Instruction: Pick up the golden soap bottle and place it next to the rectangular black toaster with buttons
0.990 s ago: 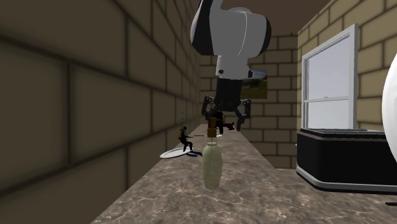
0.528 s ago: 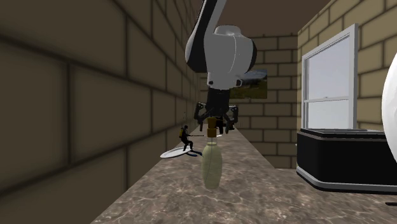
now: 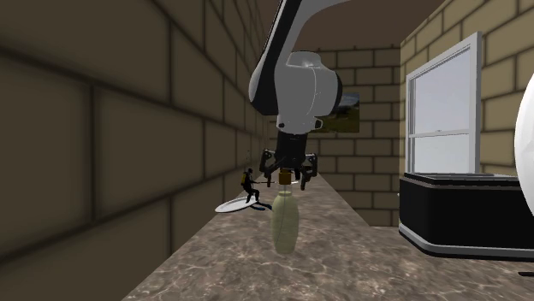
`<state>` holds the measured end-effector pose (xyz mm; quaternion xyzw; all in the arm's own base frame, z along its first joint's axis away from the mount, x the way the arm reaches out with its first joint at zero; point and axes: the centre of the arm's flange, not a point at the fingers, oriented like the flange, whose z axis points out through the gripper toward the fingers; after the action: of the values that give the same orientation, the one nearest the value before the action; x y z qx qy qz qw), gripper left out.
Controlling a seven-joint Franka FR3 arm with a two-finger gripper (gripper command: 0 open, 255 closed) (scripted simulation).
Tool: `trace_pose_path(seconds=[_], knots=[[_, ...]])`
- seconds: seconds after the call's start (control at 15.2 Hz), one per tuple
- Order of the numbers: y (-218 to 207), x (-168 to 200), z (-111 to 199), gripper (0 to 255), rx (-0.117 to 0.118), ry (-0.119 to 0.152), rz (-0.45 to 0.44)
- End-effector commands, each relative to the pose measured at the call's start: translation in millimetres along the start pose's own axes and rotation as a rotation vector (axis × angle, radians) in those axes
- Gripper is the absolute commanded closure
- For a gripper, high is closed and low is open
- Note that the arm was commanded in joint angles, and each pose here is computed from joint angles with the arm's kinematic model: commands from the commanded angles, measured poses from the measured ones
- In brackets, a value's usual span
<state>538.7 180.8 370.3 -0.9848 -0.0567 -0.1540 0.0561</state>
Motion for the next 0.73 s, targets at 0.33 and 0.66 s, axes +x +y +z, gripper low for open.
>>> trace_pose_path(seconds=[0.33,0.66], knots=[[-0.3,0.1,0.6,255,0.000,0.000,0.000],[-0.3,0.1,0.7,255,0.000,0.000,0.000]])
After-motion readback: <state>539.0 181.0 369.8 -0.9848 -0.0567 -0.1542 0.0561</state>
